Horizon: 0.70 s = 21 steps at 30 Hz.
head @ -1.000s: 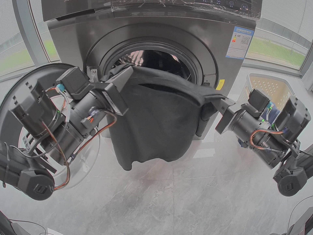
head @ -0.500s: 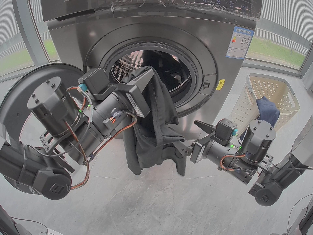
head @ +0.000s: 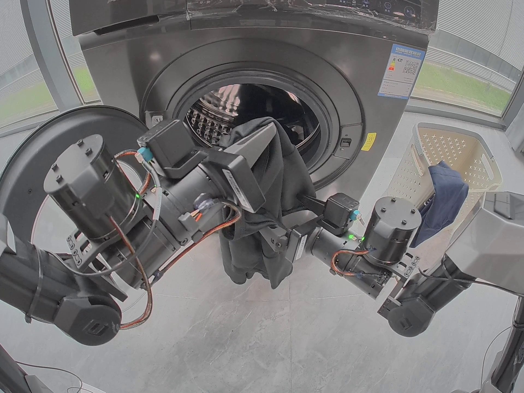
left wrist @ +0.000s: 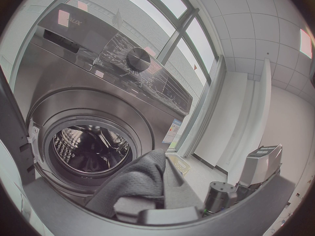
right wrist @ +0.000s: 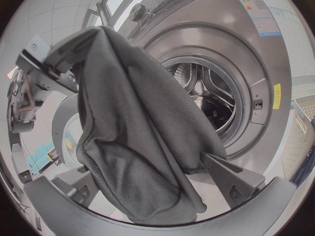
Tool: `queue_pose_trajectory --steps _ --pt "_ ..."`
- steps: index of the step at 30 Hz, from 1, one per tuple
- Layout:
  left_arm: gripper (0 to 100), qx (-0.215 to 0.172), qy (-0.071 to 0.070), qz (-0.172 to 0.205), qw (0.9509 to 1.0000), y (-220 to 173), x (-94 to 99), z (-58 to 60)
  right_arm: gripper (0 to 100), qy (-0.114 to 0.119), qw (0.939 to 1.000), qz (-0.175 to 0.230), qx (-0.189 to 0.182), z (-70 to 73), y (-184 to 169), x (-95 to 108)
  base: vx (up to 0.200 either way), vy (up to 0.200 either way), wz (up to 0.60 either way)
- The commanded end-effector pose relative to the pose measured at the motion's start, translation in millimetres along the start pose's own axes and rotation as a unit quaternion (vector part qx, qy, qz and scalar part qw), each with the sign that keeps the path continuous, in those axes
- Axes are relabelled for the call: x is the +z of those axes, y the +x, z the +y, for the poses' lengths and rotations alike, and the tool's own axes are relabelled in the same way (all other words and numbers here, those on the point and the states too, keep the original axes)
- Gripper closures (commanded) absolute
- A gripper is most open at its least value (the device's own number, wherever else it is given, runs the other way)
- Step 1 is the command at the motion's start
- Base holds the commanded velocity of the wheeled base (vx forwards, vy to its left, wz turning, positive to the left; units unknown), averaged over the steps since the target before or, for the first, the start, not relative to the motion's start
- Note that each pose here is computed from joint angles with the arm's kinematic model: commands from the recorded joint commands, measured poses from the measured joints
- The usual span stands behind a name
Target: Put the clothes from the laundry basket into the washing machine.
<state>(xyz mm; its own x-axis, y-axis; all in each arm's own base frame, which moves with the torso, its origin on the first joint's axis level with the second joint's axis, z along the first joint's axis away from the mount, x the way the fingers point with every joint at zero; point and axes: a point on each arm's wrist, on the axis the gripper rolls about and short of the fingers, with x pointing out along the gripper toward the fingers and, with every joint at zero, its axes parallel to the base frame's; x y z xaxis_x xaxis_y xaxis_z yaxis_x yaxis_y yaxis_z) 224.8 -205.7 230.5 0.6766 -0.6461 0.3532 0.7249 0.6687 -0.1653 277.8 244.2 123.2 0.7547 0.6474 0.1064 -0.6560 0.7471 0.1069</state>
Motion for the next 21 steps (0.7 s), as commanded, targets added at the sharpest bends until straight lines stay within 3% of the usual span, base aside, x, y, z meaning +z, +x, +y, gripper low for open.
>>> queue_pose_trajectory --steps 1,6,13,19,20,21 --pt "100 -0.01 -0.002 -0.003 0.9999 -8.2 6.9 -3.6 0 -0.002 0.9999 0.004 -0.013 -11.5 19.1 -16.8 0.0 0.0 0.0" --pt "100 -0.012 -0.001 -0.012 0.9998 -11.7 15.4 -5.3 0 -0.004 0.9998 0.009 -0.017 -16.8 31.5 -29.9 0.0 0.0 0.0" --pt "100 -0.024 -0.004 -0.014 0.9996 -12.5 16.6 -8.5 0 -0.003 0.9998 0.018 0.003 -13.0 49.0 -56.1 0.0 0.0 0.0" --pt "100 -0.031 -0.006 -0.018 0.9993 -12.3 17.8 -12.3 0 -0.002 0.9997 0.0 0.026 -13.1 67.2 -70.9 0.0 0.0 0.0" --pt "100 -0.031 -0.006 -0.017 0.9993 -12.5 17.5 -12.3 100 -0.002 0.9996 -0.006 0.029 -12.3 68.5 -70.5 0.0 0.0 0.0" --pt "100 -0.03 -0.006 -0.018 0.9994 -12.5 17.6 -11.8 100 -0.002 0.9994 -0.012 0.032 -11.6 70.5 -71.1 0.0 0.0 0.0"
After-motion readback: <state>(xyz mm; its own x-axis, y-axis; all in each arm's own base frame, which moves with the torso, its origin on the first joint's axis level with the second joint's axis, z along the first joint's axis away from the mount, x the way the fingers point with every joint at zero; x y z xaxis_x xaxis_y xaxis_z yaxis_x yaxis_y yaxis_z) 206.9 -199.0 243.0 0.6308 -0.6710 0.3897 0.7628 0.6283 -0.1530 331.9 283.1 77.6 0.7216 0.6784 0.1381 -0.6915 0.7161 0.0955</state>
